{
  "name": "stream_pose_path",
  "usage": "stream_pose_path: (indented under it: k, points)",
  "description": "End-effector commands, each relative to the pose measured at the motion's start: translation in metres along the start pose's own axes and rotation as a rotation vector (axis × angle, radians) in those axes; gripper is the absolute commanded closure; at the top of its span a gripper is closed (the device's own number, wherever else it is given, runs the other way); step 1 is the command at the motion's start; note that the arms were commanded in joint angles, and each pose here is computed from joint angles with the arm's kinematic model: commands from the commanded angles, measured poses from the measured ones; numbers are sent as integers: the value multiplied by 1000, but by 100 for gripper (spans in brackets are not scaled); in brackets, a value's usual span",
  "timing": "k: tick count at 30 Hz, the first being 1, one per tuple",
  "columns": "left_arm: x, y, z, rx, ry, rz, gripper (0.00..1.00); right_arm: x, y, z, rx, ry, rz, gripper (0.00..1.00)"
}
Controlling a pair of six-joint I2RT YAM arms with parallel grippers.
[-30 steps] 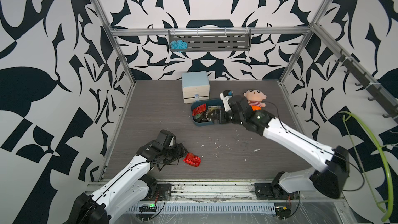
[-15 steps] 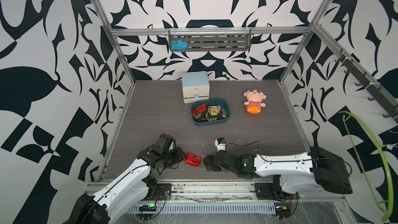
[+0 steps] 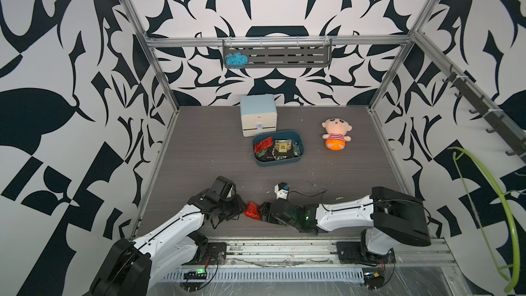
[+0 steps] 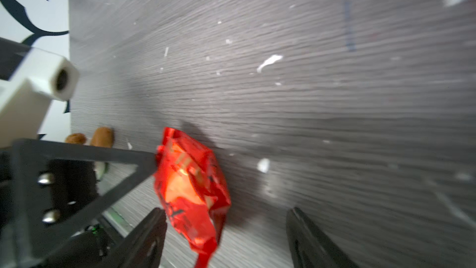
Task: Put the tea bags into the storage box
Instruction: Pick up the tea bag from the center of the board.
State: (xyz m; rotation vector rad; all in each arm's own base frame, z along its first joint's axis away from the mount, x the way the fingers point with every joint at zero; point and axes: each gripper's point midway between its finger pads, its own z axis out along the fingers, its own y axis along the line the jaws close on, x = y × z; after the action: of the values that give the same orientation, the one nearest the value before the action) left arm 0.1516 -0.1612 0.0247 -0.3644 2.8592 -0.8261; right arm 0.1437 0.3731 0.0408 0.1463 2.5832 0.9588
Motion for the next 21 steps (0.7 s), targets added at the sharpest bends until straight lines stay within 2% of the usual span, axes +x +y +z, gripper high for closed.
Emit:
stream_pose_path:
  k: [1,3,6,8,11,15,21]
  points:
    - [2,7,6,-21,3,0,61,7,36,7,-101,47,28,25]
    - [3,9,7,-27,6,-1,64,11,37,15,-97,64,28,28]
    - [5,10,9,-29,12,-2,68,16,37,24,-101,79,37,43]
    - [6,10,8,-25,14,3,71,20,36,29,-105,91,41,60]
    - [6,9,6,-22,9,7,73,19,37,30,-102,89,26,98]
    - [0,5,-4,-7,-44,18,74,11,35,15,-56,66,-61,100]
    - [-11,-12,-30,66,-149,54,71,-20,34,-40,30,-9,-270,100]
